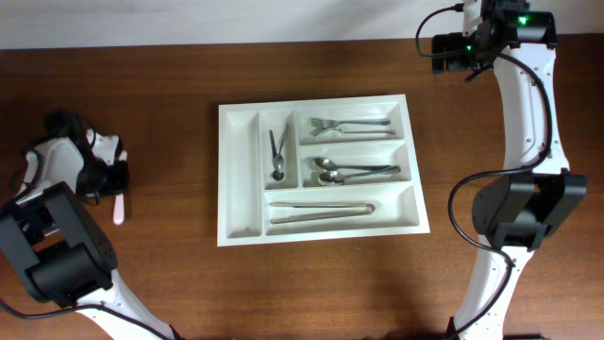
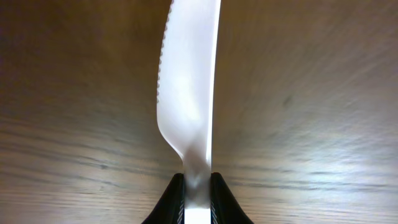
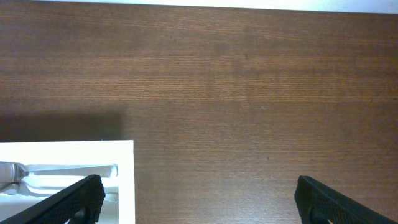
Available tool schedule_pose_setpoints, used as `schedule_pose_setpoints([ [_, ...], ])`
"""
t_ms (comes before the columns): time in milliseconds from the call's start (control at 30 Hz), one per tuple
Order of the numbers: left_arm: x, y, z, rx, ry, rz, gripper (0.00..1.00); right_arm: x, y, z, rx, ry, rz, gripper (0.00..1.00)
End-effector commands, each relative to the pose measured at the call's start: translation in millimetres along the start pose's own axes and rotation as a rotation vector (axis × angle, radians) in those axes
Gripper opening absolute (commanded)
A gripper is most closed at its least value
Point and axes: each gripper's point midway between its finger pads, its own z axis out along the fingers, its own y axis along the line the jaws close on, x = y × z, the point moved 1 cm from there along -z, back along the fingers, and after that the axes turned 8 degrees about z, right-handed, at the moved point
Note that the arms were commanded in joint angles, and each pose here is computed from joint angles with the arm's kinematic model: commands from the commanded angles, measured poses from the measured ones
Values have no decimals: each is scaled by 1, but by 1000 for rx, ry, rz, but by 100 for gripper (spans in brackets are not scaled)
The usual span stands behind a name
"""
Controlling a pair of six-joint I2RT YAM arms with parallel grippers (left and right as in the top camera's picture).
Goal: Pack container
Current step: 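Place the pink knife in the tray's long left compartment and release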
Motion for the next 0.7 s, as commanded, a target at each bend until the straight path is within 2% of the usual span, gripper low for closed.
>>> schedule_pose_setpoints([
  [0,-52,-8,-51,17,-161,-80,2,-9,2,-15,3,-39,0,99],
  [133,-84,-46,-94,127,-261,-82,2,-9,2,-15,3,-39,0,99],
  [267,-101,-96,-124,207,-304,-55,2,-9,2,-15,3,-39,0,99],
  [500,-102,-192,-130,292,-239,-42,2,-9,2,-15,3,-39,0,99],
  [667,-96,-251,-128,274,-214,76,2,-9,2,-15,3,-39,0,99],
])
